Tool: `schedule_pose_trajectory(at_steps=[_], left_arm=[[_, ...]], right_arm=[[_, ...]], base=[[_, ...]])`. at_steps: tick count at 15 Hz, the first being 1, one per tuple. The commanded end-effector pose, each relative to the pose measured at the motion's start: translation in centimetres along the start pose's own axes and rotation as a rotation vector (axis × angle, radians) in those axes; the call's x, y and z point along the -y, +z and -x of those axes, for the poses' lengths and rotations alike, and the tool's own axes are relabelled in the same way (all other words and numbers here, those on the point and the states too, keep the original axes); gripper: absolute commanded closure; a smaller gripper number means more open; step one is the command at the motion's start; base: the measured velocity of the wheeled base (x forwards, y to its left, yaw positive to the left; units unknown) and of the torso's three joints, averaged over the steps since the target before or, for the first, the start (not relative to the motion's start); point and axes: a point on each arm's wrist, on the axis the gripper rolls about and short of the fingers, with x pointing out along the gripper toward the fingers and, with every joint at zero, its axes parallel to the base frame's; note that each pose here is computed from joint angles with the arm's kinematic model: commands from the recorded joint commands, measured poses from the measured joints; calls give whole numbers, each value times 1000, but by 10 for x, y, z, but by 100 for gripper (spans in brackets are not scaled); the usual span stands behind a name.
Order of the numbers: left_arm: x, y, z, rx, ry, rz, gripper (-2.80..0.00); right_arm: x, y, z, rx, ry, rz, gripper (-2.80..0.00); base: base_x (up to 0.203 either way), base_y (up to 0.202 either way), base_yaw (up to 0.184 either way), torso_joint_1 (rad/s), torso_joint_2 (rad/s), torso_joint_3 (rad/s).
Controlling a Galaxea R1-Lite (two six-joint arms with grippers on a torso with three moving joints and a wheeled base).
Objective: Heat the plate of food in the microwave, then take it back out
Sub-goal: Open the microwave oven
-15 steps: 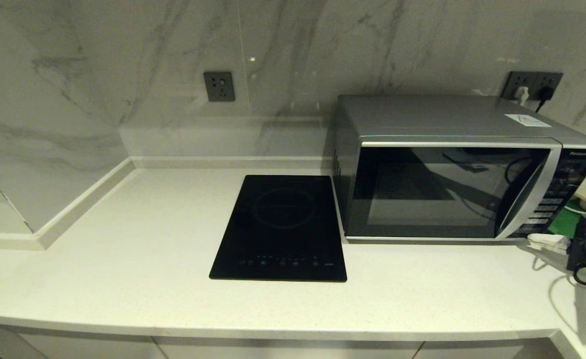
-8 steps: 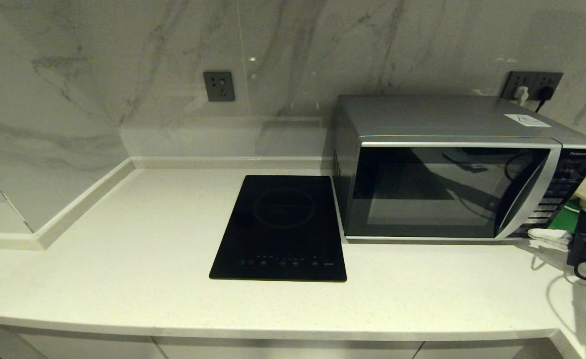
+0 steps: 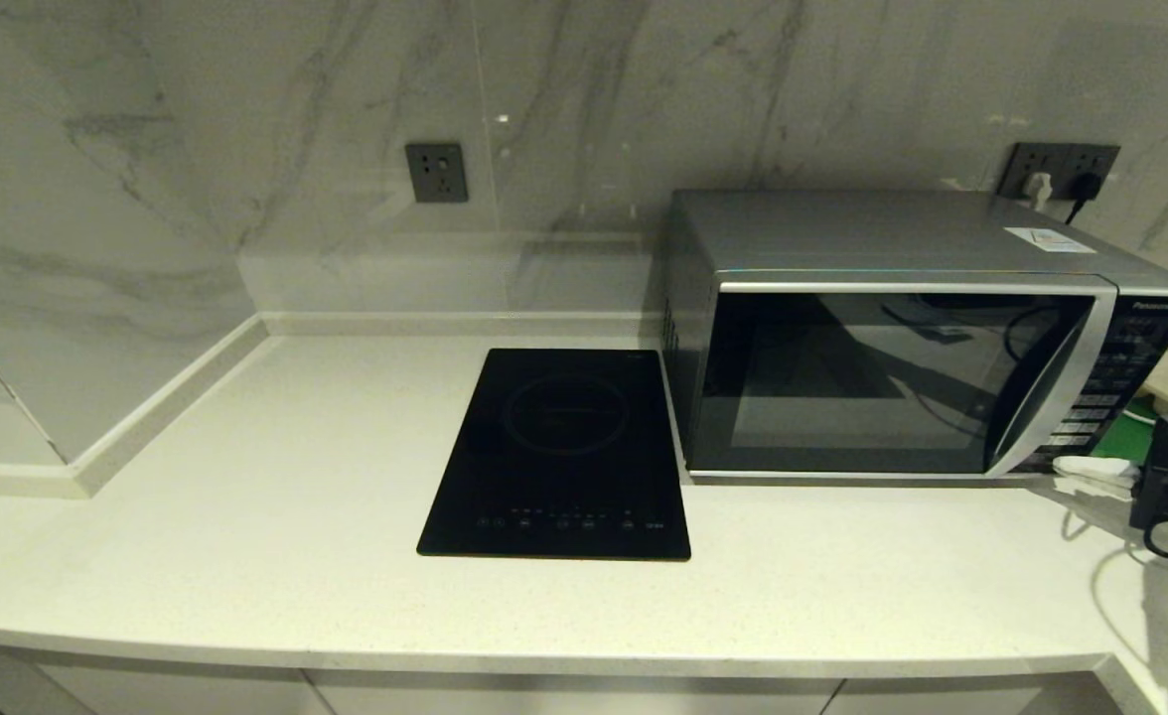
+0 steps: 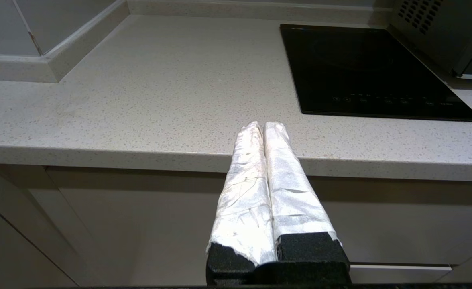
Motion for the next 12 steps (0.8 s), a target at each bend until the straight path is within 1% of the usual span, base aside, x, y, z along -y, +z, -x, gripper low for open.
schedule_pose_trajectory(at_steps=[1, 5, 8, 10, 12], left_arm=[[0, 0, 0, 1, 1, 0, 0], [0, 0, 0, 1, 1, 0, 0], [0, 0, 0, 1, 1, 0, 0], [0, 0, 0, 1, 1, 0, 0], [0, 0, 0, 1, 1, 0, 0]], right_arm=[[3, -2, -1, -3, 6, -13, 0], [-3, -3, 12, 16, -1, -21, 0], [-13, -13, 20, 18, -4, -40, 0], [-26, -25, 27, 17, -7, -5, 0], [-48, -39, 35, 17, -14, 35, 0]], base=[[0, 0, 0, 0, 0, 0], [0, 0, 0, 0, 0, 0], [0, 0, 0, 0, 0, 0], [0, 0, 0, 0, 0, 0], [0, 0, 0, 0, 0, 0]])
